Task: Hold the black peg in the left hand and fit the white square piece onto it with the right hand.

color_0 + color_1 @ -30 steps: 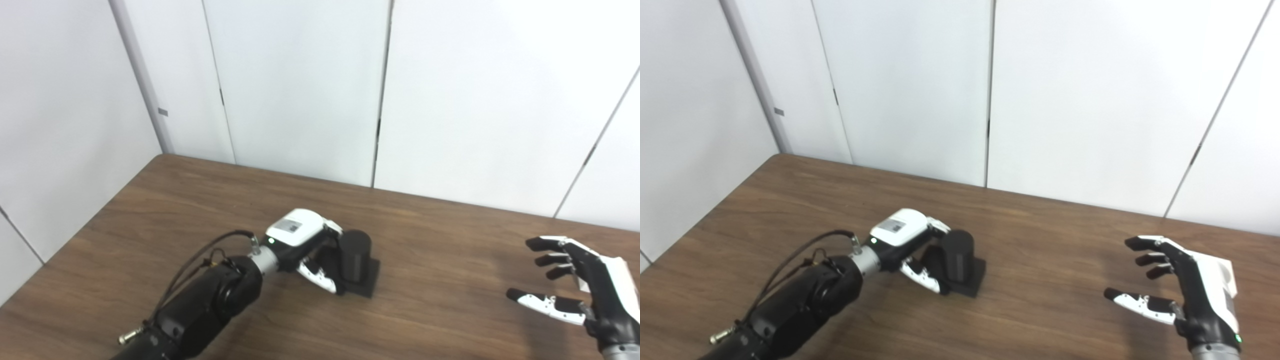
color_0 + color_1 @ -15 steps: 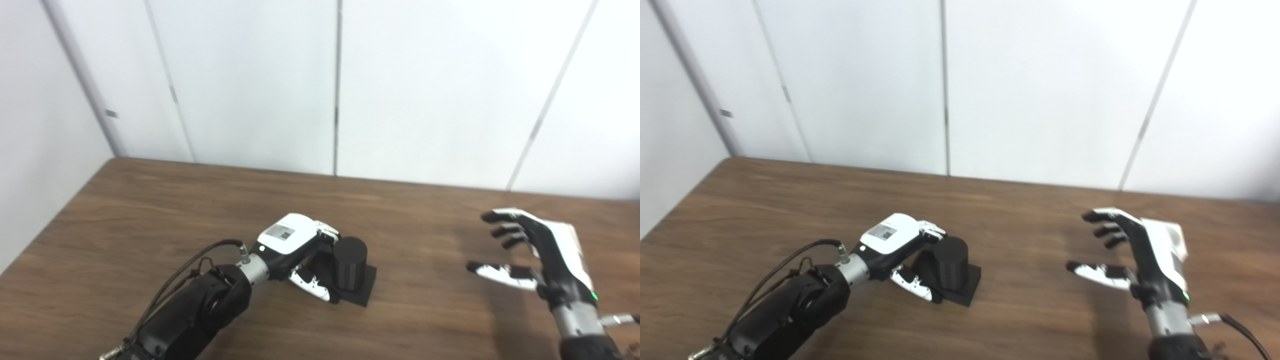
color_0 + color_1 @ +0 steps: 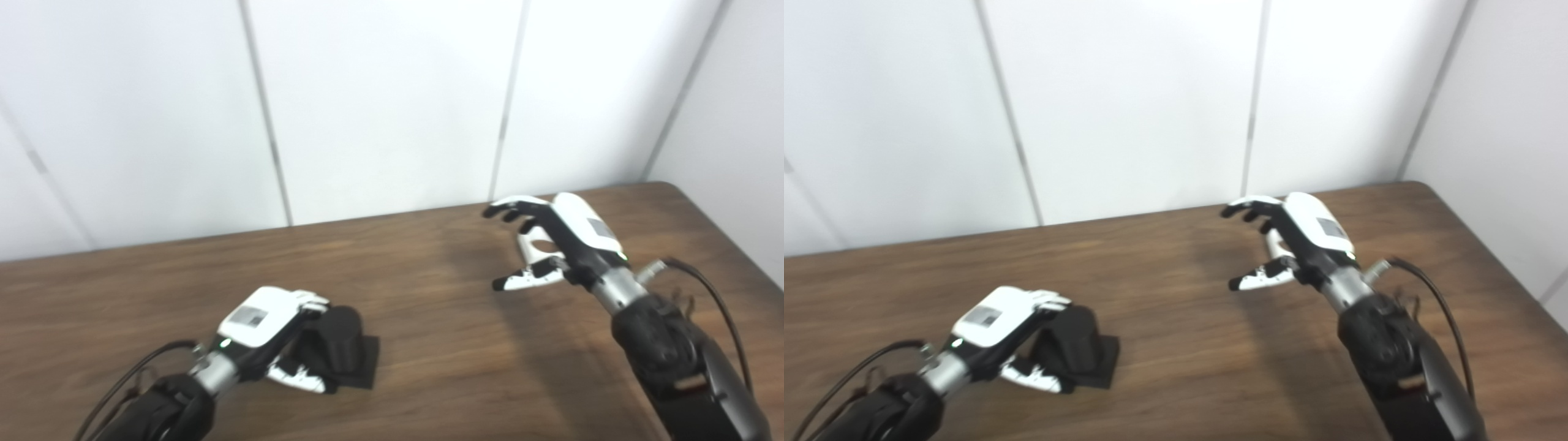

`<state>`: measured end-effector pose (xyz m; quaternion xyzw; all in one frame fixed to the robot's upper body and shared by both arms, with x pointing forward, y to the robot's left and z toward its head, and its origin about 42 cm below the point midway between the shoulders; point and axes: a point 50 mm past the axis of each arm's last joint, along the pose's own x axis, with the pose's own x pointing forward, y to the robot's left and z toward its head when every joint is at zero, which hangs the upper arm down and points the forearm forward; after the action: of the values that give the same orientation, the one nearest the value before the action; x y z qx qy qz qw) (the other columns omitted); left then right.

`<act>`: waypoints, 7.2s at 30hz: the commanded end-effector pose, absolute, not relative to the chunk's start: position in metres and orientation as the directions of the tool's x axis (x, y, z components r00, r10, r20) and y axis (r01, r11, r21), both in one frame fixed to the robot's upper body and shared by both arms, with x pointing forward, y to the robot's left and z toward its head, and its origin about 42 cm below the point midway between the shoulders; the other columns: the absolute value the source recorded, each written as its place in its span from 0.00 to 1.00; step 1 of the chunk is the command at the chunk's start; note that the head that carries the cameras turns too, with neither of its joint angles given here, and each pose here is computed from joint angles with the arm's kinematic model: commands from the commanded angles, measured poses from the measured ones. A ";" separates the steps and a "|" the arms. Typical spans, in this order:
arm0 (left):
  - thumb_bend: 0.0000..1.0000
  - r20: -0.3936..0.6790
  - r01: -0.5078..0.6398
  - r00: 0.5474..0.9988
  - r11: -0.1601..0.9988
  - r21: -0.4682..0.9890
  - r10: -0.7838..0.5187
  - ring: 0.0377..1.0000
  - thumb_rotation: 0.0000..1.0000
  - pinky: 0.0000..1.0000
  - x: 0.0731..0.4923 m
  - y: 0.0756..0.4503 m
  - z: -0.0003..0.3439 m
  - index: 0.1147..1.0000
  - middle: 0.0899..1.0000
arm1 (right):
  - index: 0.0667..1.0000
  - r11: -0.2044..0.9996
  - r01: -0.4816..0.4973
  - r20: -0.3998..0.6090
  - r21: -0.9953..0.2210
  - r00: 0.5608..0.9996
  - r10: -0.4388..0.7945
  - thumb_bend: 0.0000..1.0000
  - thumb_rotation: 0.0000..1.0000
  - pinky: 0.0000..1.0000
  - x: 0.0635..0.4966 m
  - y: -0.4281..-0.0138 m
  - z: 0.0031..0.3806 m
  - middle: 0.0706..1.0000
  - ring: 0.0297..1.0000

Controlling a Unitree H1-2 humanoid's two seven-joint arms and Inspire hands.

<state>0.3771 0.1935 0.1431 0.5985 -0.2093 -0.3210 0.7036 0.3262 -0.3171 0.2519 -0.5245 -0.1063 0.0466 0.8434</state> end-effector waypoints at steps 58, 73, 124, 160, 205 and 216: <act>0.52 -0.303 0.330 0.636 -0.105 0.938 -0.710 0.79 0.06 0.75 0.338 0.245 0.084 0.42 0.77 | 0.81 -0.080 -0.254 -0.242 -0.964 0.961 -0.133 0.86 0.20 0.93 0.465 -0.352 0.258 0.90 0.90; 0.52 -0.304 0.332 0.636 -0.104 0.937 -0.709 0.79 0.06 0.74 0.335 0.246 0.088 0.42 0.77 | 0.50 -0.075 -0.306 -0.287 -0.949 0.939 -0.189 0.64 0.19 0.90 0.466 -0.364 0.249 0.78 0.84; 0.52 -0.291 0.328 0.650 -0.086 0.941 -0.702 0.80 0.07 0.73 0.341 0.200 0.092 0.42 0.77 | 0.44 -0.005 0.043 0.036 -0.999 0.898 0.438 0.52 0.13 0.88 0.387 -0.272 0.356 0.72 0.83; 0.52 -0.310 0.345 0.656 -0.091 0.934 -0.689 0.83 0.08 0.76 0.341 0.181 0.092 0.43 0.79 | 0.44 0.125 -0.043 0.052 -0.991 0.746 0.664 0.52 0.14 0.86 0.359 -0.175 0.330 0.73 0.83; 0.52 -0.291 0.344 0.657 -0.067 0.937 -0.696 0.83 0.08 0.77 0.341 0.168 0.097 0.43 0.79 | 0.44 0.131 -0.163 -0.026 -0.978 0.718 0.695 0.52 0.14 0.87 0.375 -0.147 0.300 0.73 0.81; 0.52 -0.286 0.341 0.655 -0.064 0.938 -0.699 0.82 0.08 0.75 0.339 0.166 0.097 0.43 0.78 | 0.44 0.094 -0.161 -0.048 -0.983 0.706 0.706 0.52 0.13 0.91 0.376 -0.134 0.294 0.74 0.82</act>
<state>0.3634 0.1790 0.1357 0.5892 -0.1983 -0.3112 0.7188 0.3723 -0.1425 0.2728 -0.5949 -0.1869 0.3189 0.7137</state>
